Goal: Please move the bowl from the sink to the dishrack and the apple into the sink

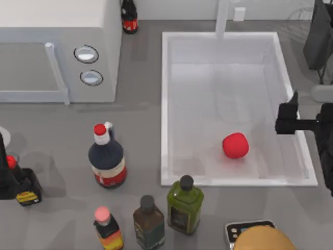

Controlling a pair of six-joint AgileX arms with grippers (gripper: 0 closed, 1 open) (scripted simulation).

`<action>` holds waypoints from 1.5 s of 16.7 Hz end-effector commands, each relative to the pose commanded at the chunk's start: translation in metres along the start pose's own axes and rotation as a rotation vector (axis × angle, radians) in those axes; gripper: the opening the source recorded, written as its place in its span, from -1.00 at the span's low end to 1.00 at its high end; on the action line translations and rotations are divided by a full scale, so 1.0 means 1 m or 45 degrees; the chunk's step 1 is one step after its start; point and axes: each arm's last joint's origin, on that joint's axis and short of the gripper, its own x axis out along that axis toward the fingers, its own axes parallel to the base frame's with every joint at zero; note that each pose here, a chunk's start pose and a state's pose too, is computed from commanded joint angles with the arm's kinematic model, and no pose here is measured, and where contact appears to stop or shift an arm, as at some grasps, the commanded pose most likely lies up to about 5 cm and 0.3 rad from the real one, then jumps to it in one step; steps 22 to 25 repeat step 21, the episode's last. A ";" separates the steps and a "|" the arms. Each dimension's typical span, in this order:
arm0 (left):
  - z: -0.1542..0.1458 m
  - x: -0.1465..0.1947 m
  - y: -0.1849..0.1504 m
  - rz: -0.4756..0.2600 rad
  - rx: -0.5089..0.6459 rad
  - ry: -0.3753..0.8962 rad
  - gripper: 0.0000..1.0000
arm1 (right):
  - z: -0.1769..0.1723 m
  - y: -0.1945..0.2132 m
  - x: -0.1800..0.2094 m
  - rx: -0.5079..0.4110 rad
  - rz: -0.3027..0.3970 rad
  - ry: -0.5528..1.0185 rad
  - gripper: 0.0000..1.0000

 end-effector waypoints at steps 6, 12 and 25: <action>0.000 0.000 0.000 0.000 0.000 0.000 1.00 | 0.019 -0.084 -0.067 0.034 -0.077 0.091 1.00; 0.000 0.000 0.000 0.000 0.000 0.000 1.00 | 0.015 -0.108 -0.122 0.114 0.042 -0.062 1.00; 0.000 0.000 0.000 0.000 0.000 0.000 1.00 | 0.013 -0.108 -0.145 0.140 0.186 -0.250 1.00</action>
